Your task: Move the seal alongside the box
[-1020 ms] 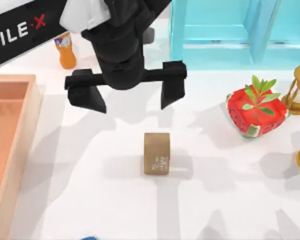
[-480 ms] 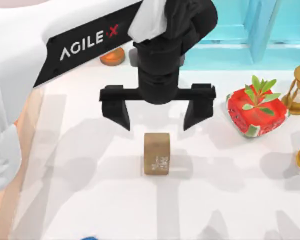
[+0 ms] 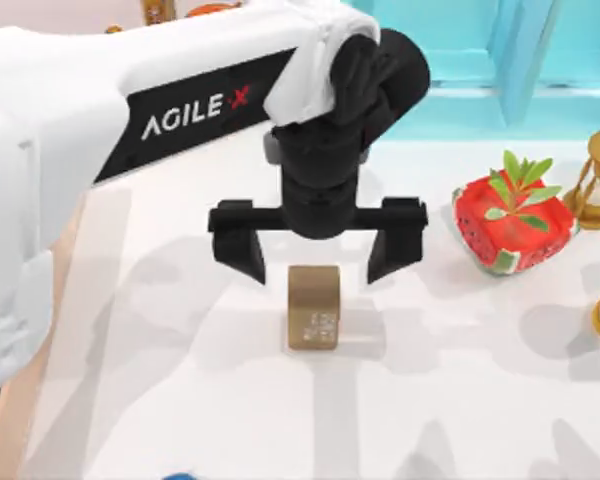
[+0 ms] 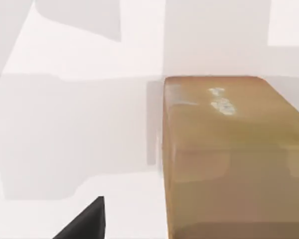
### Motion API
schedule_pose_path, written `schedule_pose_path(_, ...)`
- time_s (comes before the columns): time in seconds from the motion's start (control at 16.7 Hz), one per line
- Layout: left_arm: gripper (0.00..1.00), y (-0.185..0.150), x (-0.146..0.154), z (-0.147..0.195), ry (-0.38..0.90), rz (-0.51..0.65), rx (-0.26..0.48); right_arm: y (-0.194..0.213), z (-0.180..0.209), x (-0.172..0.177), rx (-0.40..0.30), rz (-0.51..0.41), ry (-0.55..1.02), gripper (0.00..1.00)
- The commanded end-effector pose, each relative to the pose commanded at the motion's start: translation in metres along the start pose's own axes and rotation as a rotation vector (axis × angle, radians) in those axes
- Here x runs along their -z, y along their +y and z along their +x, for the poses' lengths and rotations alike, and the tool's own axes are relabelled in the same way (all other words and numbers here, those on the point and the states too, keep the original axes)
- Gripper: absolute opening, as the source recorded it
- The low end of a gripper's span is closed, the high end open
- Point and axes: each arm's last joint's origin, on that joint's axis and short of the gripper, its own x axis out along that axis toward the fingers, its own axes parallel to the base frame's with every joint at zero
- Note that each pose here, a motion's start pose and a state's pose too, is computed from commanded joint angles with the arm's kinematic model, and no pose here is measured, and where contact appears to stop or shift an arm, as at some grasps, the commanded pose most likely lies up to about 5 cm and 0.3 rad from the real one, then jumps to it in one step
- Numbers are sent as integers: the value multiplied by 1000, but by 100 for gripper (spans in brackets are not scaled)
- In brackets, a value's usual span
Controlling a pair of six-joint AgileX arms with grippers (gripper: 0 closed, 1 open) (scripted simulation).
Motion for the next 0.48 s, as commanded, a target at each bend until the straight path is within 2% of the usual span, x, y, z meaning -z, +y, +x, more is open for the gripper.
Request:
schedule_pose_path(0.24,100,0,2,46,-2,0,2,0,0,0,0,0,0,100)
schedule_pose_path(0.48,100,1,3,58,0,0,0,0,0,0,0,0,0,100)
